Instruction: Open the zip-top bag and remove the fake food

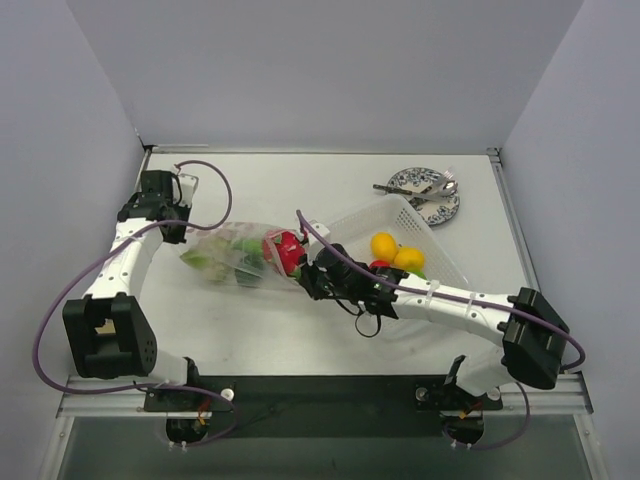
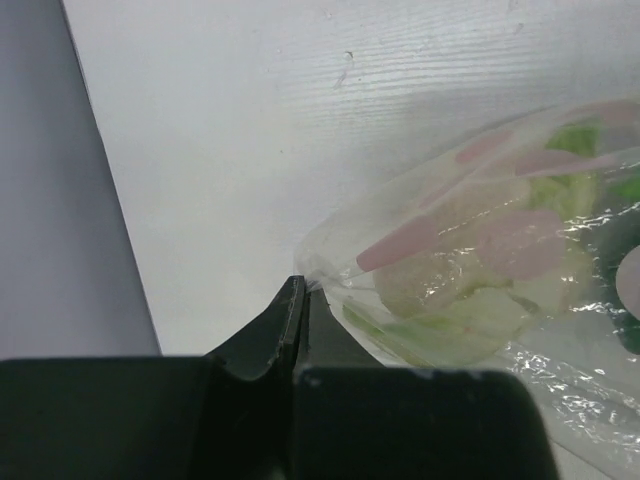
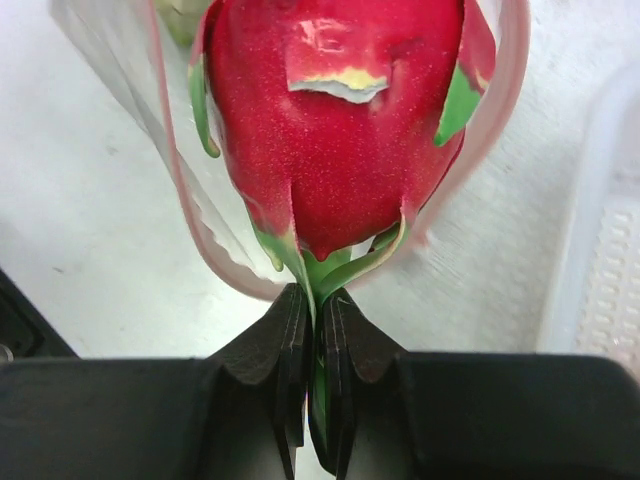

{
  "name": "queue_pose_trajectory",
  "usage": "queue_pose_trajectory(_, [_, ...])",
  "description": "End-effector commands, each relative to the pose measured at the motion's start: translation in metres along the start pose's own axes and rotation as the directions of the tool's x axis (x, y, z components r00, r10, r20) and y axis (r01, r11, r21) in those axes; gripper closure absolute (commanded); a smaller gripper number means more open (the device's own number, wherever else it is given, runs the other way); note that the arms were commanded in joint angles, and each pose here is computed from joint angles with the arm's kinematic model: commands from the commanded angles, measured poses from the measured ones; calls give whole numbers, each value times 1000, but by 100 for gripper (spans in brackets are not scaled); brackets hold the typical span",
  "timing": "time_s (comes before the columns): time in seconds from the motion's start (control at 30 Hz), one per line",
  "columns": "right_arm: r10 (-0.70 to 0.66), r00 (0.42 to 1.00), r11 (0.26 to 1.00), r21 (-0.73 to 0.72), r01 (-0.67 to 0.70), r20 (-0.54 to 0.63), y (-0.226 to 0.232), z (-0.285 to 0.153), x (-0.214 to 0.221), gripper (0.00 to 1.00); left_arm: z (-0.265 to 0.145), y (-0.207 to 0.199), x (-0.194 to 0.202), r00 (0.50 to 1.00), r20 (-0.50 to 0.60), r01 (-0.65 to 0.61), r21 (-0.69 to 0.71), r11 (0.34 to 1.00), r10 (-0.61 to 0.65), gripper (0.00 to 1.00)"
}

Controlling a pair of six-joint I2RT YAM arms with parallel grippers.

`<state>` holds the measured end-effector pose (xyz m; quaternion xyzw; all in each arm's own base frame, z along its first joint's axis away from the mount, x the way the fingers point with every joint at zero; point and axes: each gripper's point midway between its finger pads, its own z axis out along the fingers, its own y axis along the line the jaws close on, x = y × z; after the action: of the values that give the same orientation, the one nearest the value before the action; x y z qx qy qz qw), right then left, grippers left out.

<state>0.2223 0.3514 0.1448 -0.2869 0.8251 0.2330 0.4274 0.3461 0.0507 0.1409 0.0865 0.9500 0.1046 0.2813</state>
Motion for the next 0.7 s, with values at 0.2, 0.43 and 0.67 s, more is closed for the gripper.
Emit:
queue_pose_trajectory(0.2, [46,997,996,82,-41,-65,-27,-37,0,100,-2,24,-5,998,63,11,-94,995,-6,100])
queue_pose_trajectory(0.43, [49,994,957,281,-76,101,-87,-113,-27,100,3,28,-3,998,58,12,-98,995,-6,100])
queue_pose_trajectory(0.67, [153,965,834,497,-242,213,-160,-145,-28,99,-3,19,-7,998,68,10,-62,998,-6,100])
